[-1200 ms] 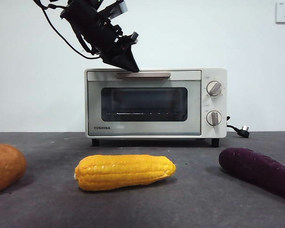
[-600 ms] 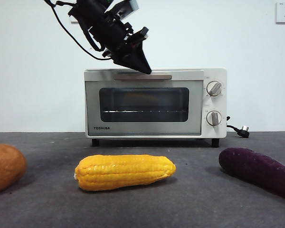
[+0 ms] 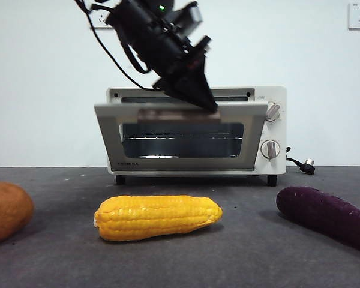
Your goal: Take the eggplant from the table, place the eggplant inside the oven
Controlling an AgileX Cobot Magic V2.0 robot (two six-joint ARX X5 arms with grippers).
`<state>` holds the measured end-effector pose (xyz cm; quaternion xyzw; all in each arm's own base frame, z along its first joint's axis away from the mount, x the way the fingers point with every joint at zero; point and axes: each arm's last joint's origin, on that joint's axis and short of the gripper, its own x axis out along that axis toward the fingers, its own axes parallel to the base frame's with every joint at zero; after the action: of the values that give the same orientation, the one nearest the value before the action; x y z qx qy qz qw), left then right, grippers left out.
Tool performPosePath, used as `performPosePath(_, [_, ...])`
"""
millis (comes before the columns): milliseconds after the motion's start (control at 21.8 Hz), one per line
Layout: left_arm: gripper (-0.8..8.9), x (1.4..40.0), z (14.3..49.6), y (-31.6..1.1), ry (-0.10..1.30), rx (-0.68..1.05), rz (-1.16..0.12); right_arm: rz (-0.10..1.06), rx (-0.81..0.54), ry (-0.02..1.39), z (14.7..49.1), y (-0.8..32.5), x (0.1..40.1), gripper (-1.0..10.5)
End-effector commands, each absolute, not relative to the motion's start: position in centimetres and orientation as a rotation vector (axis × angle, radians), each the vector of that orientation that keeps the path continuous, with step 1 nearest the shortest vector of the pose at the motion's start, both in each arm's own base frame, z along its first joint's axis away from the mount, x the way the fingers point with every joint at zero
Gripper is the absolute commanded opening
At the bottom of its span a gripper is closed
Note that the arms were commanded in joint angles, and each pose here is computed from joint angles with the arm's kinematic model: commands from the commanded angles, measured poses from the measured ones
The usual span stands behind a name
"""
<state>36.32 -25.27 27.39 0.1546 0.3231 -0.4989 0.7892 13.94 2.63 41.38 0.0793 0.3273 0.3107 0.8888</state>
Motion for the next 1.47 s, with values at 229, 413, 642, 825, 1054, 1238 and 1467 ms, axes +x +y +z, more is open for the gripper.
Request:
performPosePath(229, [-0.06,34.1,26.4,-28.5,0.716,0.356,-1.153,0.651,0.153,0.671,41.5,2.7,14.0,5.4])
performPosePath(413, [-0.06,33.7,26.8,-28.9,0.708,0.346,-1.158,0.651,0.154,0.676,41.4,2.7,13.9,5.4])
performPosePath(642, [-0.06,33.5,30.4,-26.6,0.644,0.320,-1.054,0.615,0.148,0.707,41.2,2.6,13.8,5.4])
performPosePath(825, [-0.06,32.3,36.7,-21.8,0.517,0.239,-0.910,0.558,0.137,0.756,40.8,2.4,13.8,5.4])
performPosePath(1054, [-0.06,28.1,43.8,-13.5,0.404,0.168,-0.752,0.548,0.091,0.840,40.1,3.3,14.2,5.4])
performPosePath(1238, [-0.06,25.2,45.6,-9.2,0.426,0.169,-0.660,0.544,0.055,0.903,39.5,4.0,14.7,5.4])
performPosePath(1467, [-0.06,21.1,47.7,-5.0,0.394,0.161,-0.547,0.531,0.000,0.992,38.4,5.0,15.8,5.3])
